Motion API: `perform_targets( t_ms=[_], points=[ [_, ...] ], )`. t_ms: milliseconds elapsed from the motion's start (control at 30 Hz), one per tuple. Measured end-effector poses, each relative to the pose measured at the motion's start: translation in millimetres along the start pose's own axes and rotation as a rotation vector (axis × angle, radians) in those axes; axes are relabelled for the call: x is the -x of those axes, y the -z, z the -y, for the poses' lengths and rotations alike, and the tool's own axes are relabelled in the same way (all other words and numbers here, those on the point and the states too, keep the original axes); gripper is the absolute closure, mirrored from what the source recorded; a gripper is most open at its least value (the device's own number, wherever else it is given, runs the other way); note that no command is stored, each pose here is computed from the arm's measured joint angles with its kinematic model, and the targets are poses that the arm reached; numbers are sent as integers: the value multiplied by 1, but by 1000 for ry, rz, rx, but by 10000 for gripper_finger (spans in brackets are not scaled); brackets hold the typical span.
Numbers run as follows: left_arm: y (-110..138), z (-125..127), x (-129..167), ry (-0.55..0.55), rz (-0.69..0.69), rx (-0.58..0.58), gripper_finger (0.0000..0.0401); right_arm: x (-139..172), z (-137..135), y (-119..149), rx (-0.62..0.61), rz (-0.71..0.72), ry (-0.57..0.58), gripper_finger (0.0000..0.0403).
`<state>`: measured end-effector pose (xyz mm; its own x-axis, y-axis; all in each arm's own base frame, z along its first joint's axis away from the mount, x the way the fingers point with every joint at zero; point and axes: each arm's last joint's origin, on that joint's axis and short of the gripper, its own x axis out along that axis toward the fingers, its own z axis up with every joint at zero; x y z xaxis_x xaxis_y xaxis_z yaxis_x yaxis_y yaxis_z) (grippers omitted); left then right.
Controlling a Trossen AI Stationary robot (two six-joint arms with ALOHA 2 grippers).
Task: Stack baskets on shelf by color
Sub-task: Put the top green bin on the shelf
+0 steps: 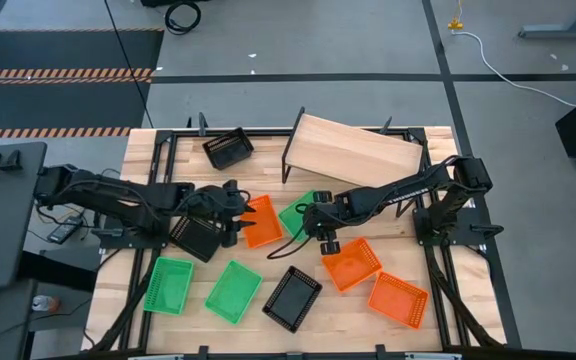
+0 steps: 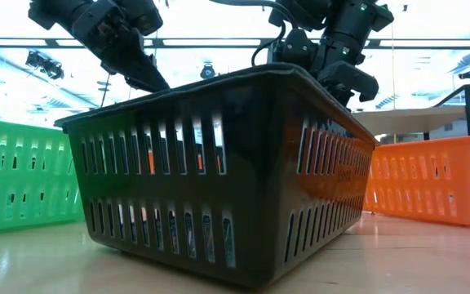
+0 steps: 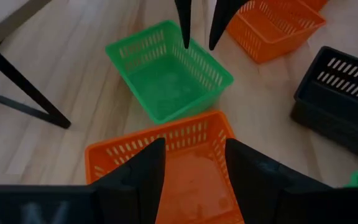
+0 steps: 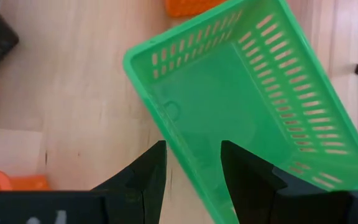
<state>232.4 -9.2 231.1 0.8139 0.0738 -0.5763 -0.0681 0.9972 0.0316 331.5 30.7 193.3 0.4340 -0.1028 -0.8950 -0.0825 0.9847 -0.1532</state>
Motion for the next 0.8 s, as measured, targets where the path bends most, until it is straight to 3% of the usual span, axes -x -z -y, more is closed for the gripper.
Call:
perform_targets(
  t_ms=[533,800],
  points=[
    [-5,0,4,2,51,4,227,-20,-2,19,-2,39,11,244],
    [-5,0,4,3,50,22,227,-27,-6,31,4,10,-13,274]
  ],
)
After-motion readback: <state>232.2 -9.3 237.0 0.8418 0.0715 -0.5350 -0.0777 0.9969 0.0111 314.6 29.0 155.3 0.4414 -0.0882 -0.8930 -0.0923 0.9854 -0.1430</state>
